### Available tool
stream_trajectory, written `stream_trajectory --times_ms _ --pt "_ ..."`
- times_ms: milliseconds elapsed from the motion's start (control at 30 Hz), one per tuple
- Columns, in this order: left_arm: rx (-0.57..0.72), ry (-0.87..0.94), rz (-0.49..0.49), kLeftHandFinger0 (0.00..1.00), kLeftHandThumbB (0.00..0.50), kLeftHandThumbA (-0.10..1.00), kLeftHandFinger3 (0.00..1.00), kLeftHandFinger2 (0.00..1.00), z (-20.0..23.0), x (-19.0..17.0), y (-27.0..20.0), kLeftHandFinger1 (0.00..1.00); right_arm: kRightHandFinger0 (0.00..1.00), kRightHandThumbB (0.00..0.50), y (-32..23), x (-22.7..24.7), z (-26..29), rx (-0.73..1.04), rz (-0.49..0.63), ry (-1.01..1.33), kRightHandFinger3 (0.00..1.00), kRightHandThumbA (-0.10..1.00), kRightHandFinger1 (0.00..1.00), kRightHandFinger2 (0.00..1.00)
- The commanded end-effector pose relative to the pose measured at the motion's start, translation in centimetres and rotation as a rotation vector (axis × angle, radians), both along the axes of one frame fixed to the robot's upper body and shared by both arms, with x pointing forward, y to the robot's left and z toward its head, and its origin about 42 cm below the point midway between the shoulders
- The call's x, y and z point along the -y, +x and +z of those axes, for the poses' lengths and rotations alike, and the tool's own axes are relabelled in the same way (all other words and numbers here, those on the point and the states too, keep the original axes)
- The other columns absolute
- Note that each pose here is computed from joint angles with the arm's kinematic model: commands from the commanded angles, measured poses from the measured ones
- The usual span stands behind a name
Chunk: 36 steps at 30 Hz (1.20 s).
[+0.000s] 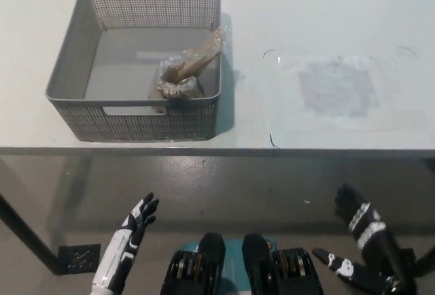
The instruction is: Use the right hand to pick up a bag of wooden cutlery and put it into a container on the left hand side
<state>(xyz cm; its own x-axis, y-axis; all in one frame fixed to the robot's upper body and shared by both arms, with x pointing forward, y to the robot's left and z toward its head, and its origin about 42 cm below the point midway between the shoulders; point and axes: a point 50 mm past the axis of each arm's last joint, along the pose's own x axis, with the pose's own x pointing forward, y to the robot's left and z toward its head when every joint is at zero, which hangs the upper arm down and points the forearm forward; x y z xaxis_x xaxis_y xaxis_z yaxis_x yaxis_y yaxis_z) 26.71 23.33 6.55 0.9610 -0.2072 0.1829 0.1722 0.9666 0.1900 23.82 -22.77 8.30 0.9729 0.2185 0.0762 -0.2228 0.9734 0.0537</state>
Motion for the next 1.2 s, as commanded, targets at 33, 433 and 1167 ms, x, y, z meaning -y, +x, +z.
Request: stream_trajectory --times_ms 33,433,1167 --pt "-0.002 -0.131 -0.014 1.0 0.174 1.0 1.0 1.0 1.1 -0.4 1.5 1.0 1.0 0.236 0.6 -1.3 -1.8 0.009 0.021 0.086 1.0 1.0 1.0 1.0" --pt "-0.188 -0.172 0.067 1.0 0.144 1.0 1.0 1.0 -4.6 -0.8 -2.3 1.0 1.0 0.162 -0.7 -0.8 -6.2 -0.119 0.027 0.065 1.0 1.0 1.0 1.0" --pt "-0.193 -0.091 0.041 1.0 0.166 1.0 1.0 1.0 -5.5 -0.6 -4.6 1.0 1.0 0.144 -2.3 -0.1 -6.7 -0.14 0.008 0.036 1.0 1.0 1.0 1.0"
